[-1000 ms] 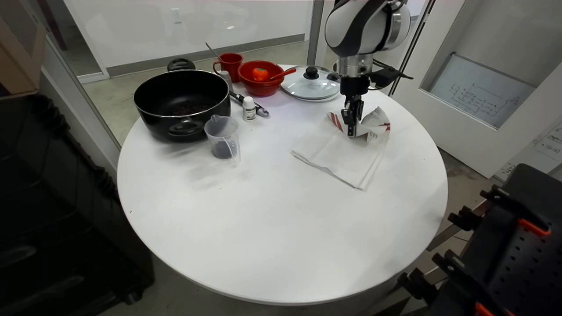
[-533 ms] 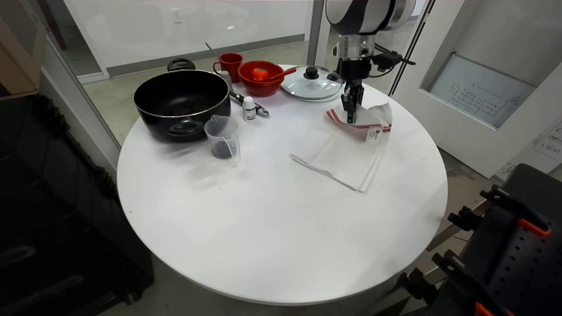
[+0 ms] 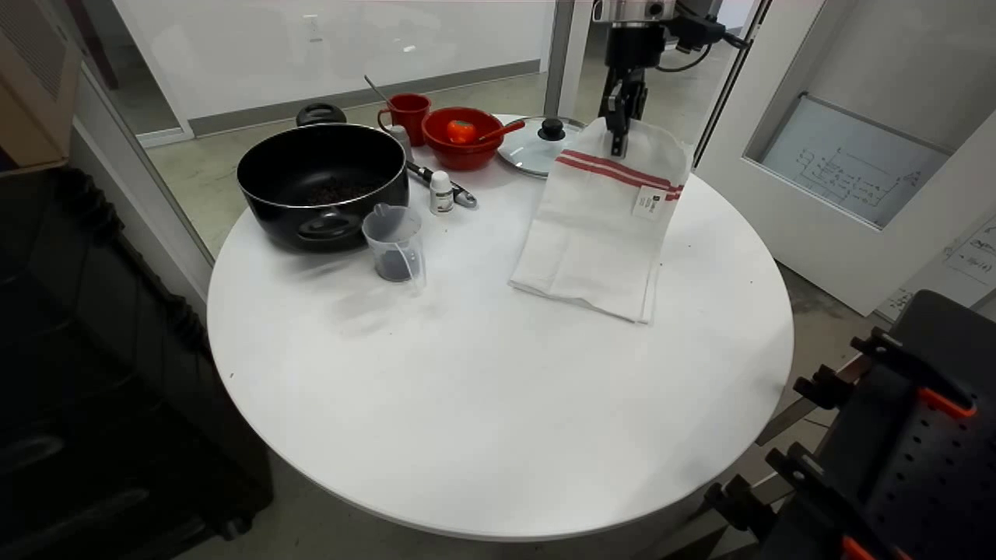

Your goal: Fold the cloth in half

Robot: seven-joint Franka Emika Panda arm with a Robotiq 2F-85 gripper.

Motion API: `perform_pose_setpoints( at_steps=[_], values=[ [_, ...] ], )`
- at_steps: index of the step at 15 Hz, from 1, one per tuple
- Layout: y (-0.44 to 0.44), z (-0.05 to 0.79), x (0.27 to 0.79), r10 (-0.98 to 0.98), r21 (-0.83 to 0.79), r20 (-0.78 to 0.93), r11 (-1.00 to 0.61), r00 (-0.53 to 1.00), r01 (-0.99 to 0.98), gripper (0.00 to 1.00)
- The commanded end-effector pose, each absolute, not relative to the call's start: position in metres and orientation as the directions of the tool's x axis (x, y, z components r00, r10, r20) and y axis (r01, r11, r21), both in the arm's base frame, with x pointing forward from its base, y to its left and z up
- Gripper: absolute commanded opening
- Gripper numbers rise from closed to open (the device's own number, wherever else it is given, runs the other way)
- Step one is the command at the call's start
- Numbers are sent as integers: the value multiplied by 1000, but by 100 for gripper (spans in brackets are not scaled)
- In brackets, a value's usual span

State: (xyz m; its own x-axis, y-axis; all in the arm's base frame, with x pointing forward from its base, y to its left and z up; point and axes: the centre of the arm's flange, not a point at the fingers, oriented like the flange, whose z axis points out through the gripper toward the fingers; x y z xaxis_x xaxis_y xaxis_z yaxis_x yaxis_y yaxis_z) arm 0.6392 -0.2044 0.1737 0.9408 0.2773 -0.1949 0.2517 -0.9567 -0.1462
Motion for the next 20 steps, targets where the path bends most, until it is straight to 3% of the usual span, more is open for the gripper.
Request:
perform_pose_setpoints(
  at_steps=[1, 8, 19, 20],
  values=[
    [-209, 200, 643, 253, -146, -171, -962, 952, 230, 2],
    [-194, 196, 633, 292, -116, -177, -955, 940, 274, 2],
    [-82, 109, 539, 531, -94, -285, -844, 798, 528, 2],
    [-78, 106, 533, 543, -90, -282, -836, 791, 541, 24]
  ],
)
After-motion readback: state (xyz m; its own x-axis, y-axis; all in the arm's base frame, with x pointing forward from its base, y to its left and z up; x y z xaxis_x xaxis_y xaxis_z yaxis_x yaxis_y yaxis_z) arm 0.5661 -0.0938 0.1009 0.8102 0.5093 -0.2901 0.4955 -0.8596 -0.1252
